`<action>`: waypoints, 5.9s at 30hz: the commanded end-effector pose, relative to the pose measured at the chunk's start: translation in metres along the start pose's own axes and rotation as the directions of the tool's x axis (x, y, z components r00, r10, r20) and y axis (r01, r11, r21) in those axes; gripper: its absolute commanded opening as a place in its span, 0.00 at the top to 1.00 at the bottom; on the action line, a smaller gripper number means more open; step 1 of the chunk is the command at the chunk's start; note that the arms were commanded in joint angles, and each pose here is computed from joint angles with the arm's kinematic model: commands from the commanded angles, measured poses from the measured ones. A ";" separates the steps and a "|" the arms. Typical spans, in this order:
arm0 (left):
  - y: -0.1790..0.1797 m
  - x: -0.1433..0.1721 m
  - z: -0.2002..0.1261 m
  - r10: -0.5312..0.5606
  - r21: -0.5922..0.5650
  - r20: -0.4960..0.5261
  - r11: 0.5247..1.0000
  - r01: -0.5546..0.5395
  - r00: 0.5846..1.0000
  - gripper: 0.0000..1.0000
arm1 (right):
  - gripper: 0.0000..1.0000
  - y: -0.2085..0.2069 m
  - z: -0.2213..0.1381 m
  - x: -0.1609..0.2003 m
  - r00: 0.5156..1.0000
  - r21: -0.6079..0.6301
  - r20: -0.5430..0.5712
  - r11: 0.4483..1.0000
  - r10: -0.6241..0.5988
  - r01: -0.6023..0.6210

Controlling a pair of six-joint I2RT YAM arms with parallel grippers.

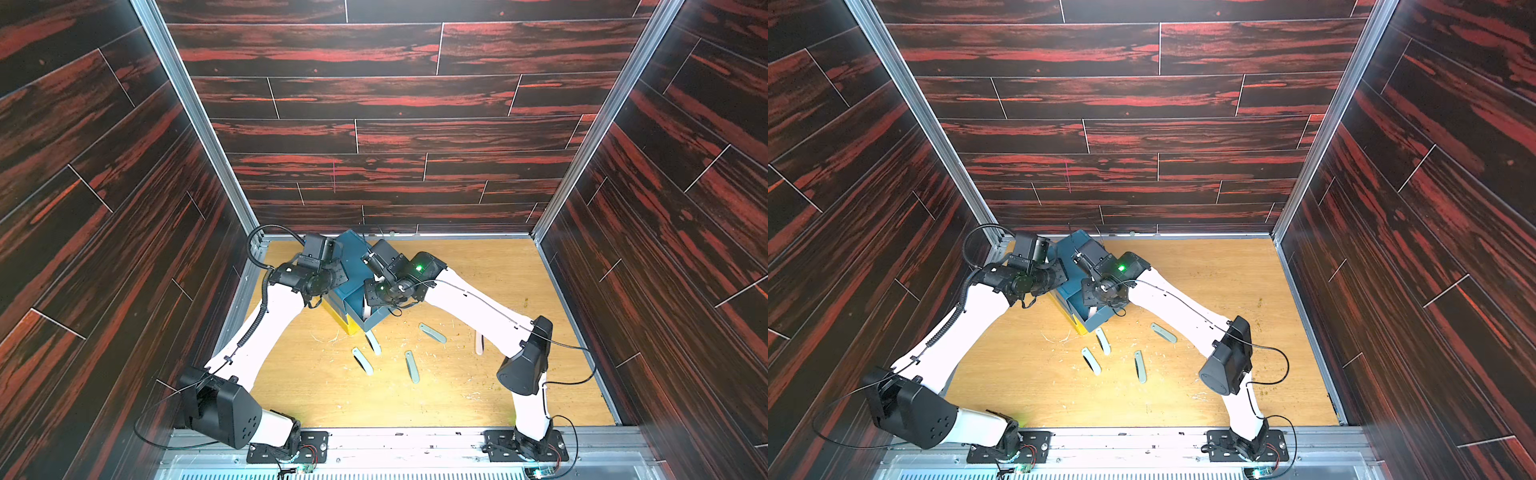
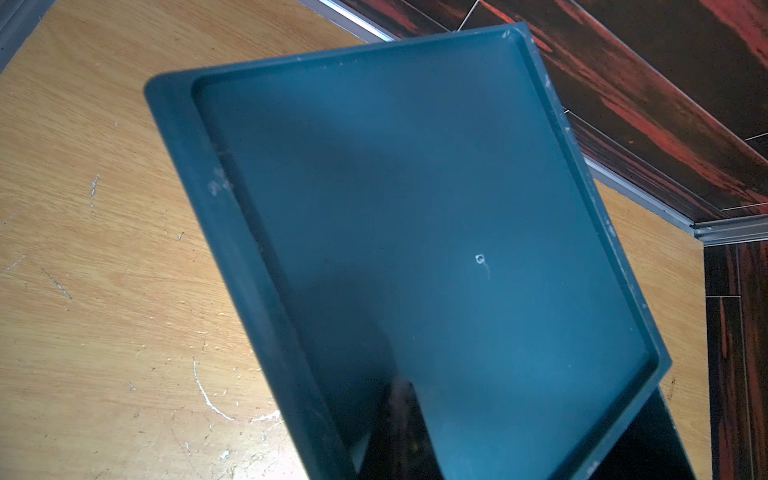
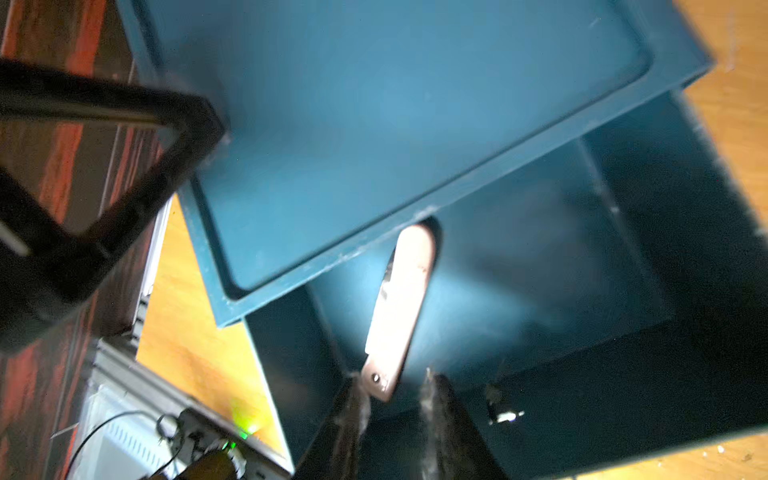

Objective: Place the fruit knives into the drawer by color
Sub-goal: Place the fruit knife in the drawer, then pick up the fruit knife from the center of the board, then place the fruit knife in the drawer.

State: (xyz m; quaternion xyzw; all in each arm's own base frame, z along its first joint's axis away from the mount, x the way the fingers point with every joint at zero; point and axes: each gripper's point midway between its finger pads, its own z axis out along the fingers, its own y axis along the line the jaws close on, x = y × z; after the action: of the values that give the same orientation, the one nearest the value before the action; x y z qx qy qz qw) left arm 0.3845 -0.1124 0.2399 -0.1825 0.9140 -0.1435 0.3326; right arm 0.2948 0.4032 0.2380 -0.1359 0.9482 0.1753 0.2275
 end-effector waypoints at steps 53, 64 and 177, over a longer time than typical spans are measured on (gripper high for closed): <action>0.005 0.007 0.006 0.012 -0.025 -0.025 1.000 -0.013 1.000 1.00 | 0.50 -0.349 0.041 0.161 0.805 0.427 -0.147 0.771 0.575 -0.473; 0.006 0.006 0.004 0.015 -0.030 -0.021 0.999 -0.016 1.000 1.00 | 0.50 -0.352 0.054 0.170 0.794 0.429 -0.182 0.773 0.581 -0.467; 0.022 0.008 -0.028 -0.033 -0.024 0.071 0.999 0.034 0.997 1.00 | 0.80 -0.022 -0.029 -0.029 0.865 -0.109 0.061 0.865 0.498 -0.490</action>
State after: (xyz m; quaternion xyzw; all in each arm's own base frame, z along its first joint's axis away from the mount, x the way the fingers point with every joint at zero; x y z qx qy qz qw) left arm 0.3651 -0.0977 0.2478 -0.2055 0.8988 -0.1421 0.3603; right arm 0.3129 0.3746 0.2563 0.0900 0.9422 0.2557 0.1968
